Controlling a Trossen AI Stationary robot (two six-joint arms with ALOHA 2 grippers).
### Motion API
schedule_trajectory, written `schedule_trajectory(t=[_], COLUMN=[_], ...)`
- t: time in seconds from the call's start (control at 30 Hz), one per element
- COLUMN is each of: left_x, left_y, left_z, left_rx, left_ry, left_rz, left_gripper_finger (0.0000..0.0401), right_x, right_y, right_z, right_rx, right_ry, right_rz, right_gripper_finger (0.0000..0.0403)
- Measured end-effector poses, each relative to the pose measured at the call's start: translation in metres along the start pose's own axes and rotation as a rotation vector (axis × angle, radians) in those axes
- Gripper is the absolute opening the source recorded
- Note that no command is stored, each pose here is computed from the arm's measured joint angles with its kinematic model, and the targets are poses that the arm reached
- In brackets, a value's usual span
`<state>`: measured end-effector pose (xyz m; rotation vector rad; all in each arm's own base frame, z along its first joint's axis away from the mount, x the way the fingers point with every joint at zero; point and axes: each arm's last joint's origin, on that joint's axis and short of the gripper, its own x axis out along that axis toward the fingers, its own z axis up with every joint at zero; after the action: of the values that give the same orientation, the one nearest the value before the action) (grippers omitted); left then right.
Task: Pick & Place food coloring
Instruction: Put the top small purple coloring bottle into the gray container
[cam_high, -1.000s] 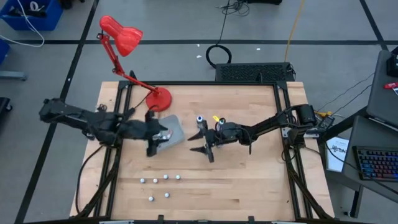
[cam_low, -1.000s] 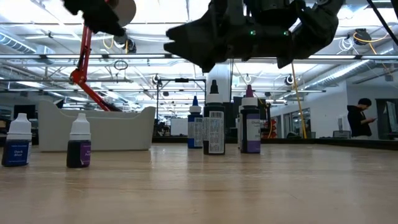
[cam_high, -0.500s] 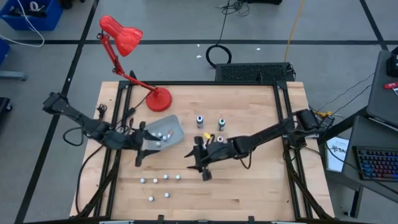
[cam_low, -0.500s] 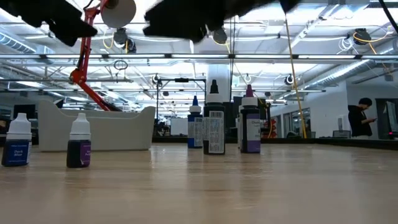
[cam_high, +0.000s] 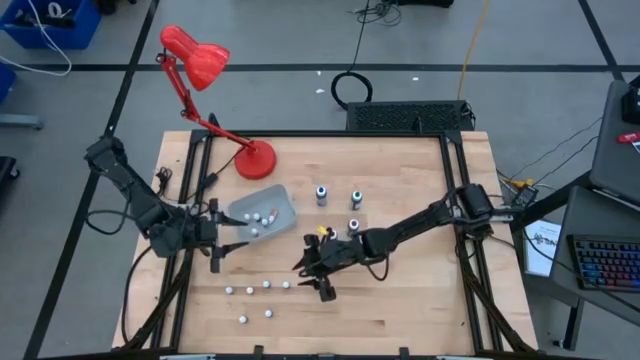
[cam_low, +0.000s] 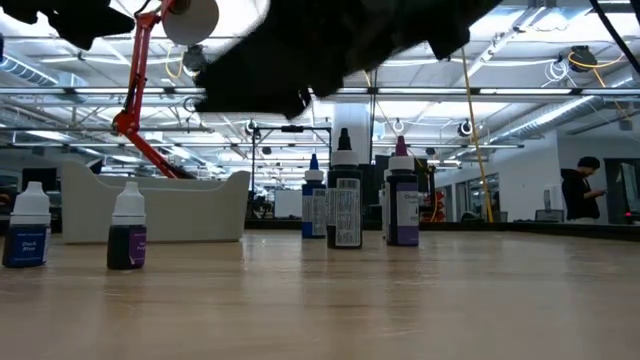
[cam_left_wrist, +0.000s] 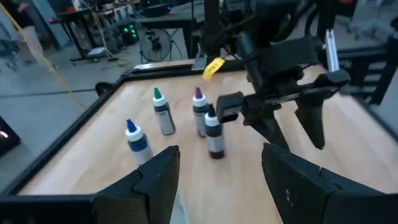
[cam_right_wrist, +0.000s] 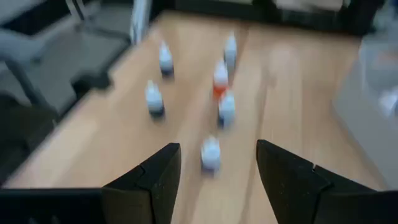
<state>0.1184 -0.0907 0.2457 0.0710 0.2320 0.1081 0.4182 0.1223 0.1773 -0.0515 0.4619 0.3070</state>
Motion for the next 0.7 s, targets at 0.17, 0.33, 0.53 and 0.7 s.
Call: schedule_trajectory(t=[0.17,0.33,0.53,0.7], left_x=[0.005,0.015,0.036,0.064], left_y=[-0.007,-0.019,-0.042,-0.063], left_z=[-0.008,-0.012,-0.012,-0.004], left_rx=[-0.056,-0.113,-0.037,0.081], left_ry=[0.075,0.153,0.185,0.333], left_rz=[-0.069,-0.232,-0.344,-0.293], left_gripper_finger=[0.0230,0.0230,0.0230,0.0230], right_x=[-0.003,-0.019,-0.061,-0.089], right_y=[0.004,0.013,0.023,0.026], right_z=[0.001,0.013,0.031,0.020], right_rx=[-0.043,-0.088,-0.098,-0.115], right_ry=[0.018,0.043,0.130,0.129], right_rz=[-0.063,-0.082,-0.232,-0.324], right_gripper_finger=[0.0196,0.0196,0.0196,0.0196])
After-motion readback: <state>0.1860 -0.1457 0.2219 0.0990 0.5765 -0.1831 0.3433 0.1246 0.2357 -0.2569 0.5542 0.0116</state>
